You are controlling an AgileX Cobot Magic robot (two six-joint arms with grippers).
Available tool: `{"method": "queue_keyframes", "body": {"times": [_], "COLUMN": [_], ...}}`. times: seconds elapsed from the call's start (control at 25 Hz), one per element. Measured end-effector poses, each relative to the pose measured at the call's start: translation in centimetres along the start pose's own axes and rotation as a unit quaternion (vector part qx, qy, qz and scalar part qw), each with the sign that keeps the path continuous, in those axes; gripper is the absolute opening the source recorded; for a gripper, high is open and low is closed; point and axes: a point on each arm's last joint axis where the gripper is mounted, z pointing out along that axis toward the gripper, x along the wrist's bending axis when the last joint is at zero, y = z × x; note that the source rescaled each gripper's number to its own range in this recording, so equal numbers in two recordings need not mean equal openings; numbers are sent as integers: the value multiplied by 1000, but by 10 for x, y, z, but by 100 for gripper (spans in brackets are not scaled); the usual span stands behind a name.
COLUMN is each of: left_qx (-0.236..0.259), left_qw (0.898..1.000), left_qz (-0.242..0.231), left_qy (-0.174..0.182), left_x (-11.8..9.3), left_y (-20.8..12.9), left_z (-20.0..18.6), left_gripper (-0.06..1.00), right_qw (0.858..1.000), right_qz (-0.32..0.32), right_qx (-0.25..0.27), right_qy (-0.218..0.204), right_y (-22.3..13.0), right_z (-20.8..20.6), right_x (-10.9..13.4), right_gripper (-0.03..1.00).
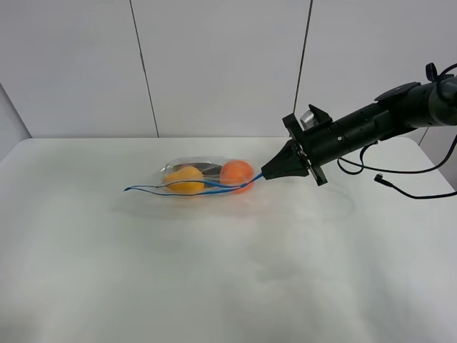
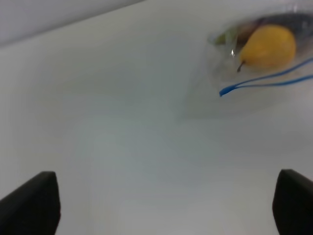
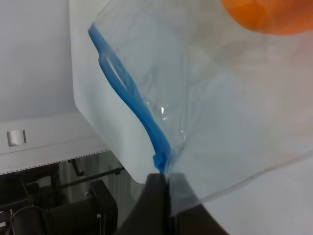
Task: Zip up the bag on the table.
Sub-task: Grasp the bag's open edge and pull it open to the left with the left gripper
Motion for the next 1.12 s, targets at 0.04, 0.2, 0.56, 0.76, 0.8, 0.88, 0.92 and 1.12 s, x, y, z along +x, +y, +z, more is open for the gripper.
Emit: {"method": "queue_keyframes", "body": {"times": [0.04, 0.2, 0.56, 0.76, 0.8, 0.88, 0.92, 1.12], "left_qx": [0, -35, -114, -123, -124, -127, -128, -143], "left_qw": [999, 979, 962, 944, 940, 930, 927, 918], "left_qz": [47, 200, 201, 233, 240, 255, 259, 279], "left_qy": [-2, -21, -147, -200, -210, -231, -238, -243], "left_x": [2, 6, -30, -82, -93, -121, -133, -195], "left_y": [4, 22, 49, 57, 58, 58, 58, 52], "left_z": [8, 45, 120, 150, 155, 163, 166, 186], "left_gripper": [100, 100, 100, 100, 100, 100, 100, 100], "right_qw": [1000, 1000, 1000, 1000, 1000, 1000, 1000, 1000], "right_qz": [0, 0, 6, 7, 7, 7, 7, 7], "right_qx": [0, 0, 0, 0, 0, 0, 0, 0], "right_qy": [0, 0, 0, 0, 0, 0, 0, 0], "right_y": [0, 0, 0, 0, 0, 0, 0, 0], "right_z": [0, 0, 0, 0, 0, 0, 0, 0], "right_x": [0, 0, 0, 0, 0, 0, 0, 0], "right_gripper": [0, 0, 0, 0, 0, 0, 0, 0]}}
